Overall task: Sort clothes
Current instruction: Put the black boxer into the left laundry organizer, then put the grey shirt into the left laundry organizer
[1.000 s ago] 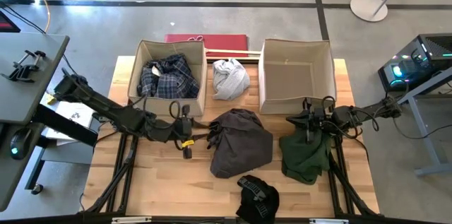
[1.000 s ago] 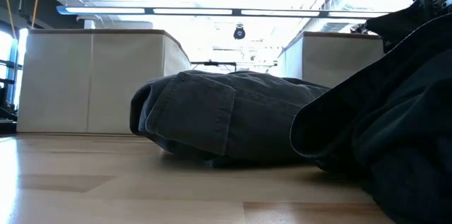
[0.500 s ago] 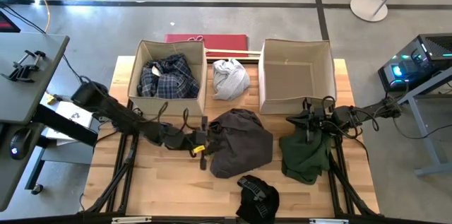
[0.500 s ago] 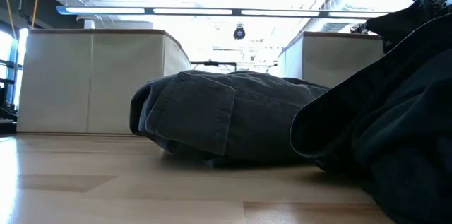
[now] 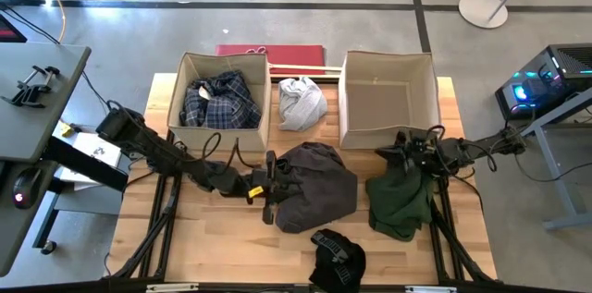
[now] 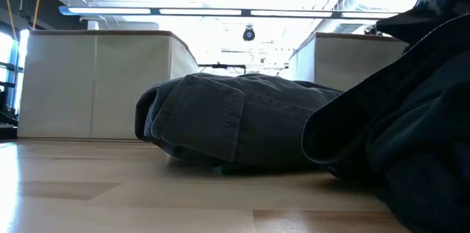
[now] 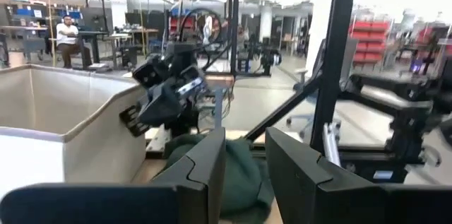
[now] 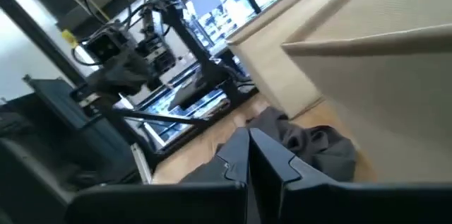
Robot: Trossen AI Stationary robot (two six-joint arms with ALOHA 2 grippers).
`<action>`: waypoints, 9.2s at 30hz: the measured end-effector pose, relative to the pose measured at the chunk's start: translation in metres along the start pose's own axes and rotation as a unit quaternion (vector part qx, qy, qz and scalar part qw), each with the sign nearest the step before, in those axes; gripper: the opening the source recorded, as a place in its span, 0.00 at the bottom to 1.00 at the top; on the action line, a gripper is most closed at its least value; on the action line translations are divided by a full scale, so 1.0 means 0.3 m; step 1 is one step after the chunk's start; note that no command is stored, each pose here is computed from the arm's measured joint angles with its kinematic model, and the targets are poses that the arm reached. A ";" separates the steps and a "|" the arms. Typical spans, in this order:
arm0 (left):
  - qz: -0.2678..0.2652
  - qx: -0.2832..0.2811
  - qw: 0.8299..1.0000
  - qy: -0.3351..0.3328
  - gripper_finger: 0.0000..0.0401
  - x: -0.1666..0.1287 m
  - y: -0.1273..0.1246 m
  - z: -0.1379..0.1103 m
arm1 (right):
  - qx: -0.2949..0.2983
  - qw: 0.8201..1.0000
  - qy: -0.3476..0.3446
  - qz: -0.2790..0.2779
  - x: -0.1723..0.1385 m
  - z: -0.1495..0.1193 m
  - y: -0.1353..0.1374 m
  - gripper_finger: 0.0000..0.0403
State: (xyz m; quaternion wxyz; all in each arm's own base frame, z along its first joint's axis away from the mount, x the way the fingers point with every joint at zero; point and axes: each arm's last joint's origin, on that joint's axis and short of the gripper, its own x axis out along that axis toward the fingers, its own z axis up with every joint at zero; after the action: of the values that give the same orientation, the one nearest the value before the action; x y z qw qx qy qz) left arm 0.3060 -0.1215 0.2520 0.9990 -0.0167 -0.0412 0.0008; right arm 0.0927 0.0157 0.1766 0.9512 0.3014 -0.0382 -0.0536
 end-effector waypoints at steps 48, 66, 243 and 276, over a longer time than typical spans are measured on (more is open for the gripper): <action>0.034 0.018 0.996 0.082 0.23 -0.041 -0.065 -0.057 | -0.180 0.809 0.558 0.037 0.509 -0.456 0.655 0.66; 0.136 0.087 0.985 0.066 0.23 -0.148 -0.116 0.044 | -0.329 0.824 0.458 -0.056 0.576 -0.326 0.614 0.08; 0.160 0.065 0.972 0.159 0.61 -0.339 -0.012 0.145 | -0.320 0.815 0.483 0.015 0.841 -0.307 0.289 0.08; -0.016 0.025 0.919 0.394 0.71 -0.067 -0.035 -0.374 | -0.297 0.881 0.363 0.062 0.914 -0.333 0.343 0.09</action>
State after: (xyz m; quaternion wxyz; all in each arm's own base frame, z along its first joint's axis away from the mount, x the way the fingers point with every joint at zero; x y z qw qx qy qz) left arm 0.2952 -0.1356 0.1390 0.9345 0.0104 0.3553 -0.0209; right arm 0.3830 0.1220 0.1657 0.9447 0.0000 0.3091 0.1096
